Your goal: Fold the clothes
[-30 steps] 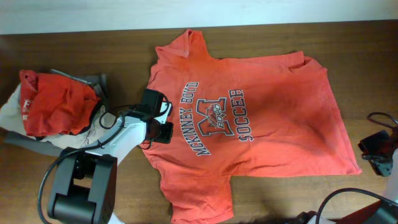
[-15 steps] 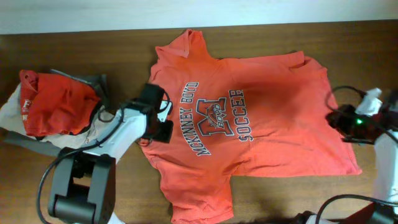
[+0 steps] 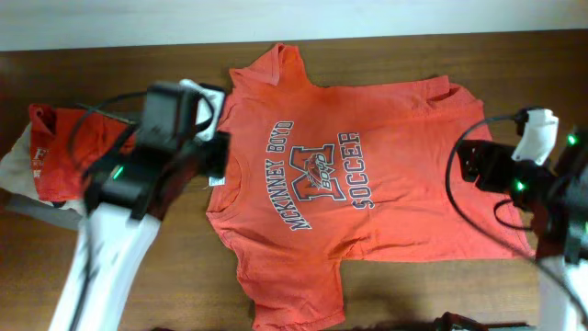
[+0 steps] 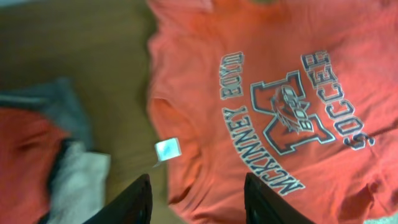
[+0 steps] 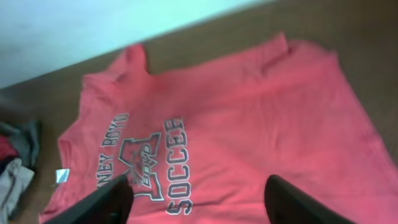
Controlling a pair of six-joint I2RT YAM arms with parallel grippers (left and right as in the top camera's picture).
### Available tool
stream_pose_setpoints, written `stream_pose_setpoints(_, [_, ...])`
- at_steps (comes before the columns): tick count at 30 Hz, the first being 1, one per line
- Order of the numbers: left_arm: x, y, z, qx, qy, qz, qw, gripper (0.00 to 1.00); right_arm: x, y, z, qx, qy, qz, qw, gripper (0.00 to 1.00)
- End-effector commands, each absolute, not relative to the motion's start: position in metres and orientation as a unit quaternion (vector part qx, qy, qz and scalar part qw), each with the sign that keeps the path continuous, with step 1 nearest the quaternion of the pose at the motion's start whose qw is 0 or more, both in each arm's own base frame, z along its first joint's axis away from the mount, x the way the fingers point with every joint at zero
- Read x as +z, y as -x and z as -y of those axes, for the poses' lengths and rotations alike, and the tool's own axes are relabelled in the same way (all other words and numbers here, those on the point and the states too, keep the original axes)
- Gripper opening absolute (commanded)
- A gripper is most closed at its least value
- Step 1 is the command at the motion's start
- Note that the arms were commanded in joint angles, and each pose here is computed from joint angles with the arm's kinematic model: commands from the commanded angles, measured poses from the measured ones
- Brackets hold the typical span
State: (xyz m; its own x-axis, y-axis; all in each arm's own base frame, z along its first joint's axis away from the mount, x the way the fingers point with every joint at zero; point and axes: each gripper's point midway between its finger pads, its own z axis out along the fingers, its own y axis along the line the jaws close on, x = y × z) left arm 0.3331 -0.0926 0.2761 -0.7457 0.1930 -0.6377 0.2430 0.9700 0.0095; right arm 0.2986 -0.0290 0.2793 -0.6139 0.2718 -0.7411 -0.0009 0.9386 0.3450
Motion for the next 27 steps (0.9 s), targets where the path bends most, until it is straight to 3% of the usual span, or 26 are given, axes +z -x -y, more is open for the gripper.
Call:
stream_pose_setpoints(1, [0.321,-0.302,0.066,-0.01,-0.078,-0.915,0.396,0.49,0.312,-0.279,0.014,0.158,-0.05,-0.864,0.476,0.78])
stream_pose_setpoints(5, [0.33,-0.266,0.055,-0.022,-0.045,-0.917,0.395,0.52,0.32,-0.257,0.004,0.166,-0.056,-0.859,0.482,0.86])
stream_pose_setpoints(8, [0.32,-0.243,0.043,-0.014,-0.01,-0.93,0.367,0.52,0.312,-0.247,-0.001,0.178,-0.066,-0.867,0.461,0.86])
stream_pose_setpoints(12, [0.294,-0.227,0.038,-0.008,0.011,-0.949,0.315,0.56,0.3,-0.241,-0.004,0.187,-0.078,-0.879,0.431,0.96])
stream_pose_setpoints(20, [0.182,-0.206,0.067,-0.068,-0.008,-0.983,0.172,0.64,0.279,-0.238,-0.003,0.195,-0.097,-0.898,0.382,0.99])
stream_pose_setpoints(27, [0.111,-0.166,0.097,-0.161,0.011,-0.985,0.055,0.65,0.225,-0.221,0.014,0.168,-0.197,-0.936,0.241,0.99])
